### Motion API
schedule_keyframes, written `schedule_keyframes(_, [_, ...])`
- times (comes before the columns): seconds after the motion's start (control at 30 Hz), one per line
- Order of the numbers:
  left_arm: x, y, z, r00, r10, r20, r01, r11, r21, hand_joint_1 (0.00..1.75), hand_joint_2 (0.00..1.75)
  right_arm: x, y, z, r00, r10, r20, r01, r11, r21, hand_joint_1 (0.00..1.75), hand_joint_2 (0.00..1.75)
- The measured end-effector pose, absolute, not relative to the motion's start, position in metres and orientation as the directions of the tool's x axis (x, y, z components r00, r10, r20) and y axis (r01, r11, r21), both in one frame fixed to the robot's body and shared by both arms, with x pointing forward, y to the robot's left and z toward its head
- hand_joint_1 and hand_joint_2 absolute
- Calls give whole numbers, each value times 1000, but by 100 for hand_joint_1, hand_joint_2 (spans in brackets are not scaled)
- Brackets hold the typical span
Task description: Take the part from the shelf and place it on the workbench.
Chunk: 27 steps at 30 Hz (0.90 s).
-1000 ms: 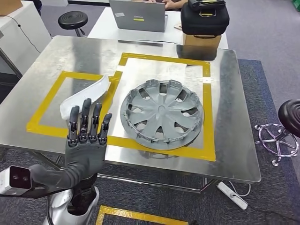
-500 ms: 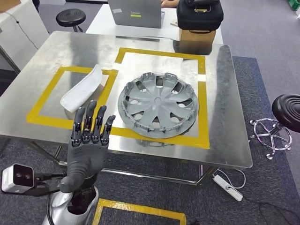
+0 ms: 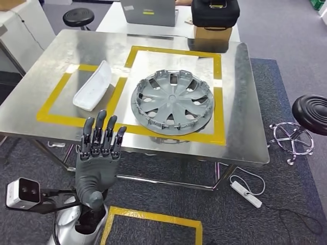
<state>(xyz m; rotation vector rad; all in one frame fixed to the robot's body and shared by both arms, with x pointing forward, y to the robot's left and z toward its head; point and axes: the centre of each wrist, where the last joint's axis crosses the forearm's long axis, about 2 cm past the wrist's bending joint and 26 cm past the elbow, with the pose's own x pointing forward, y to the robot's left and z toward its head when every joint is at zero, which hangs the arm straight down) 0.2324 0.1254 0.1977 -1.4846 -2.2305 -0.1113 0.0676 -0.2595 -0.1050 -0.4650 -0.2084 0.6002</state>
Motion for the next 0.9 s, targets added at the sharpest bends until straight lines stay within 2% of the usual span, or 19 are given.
schedule_keyframes(0.9, [233, 125, 194, -305, 849, 431, 890, 415, -187, 0, 175, 64, -261, -106, 805, 592, 48, -502, 722, -476, 0, 0])
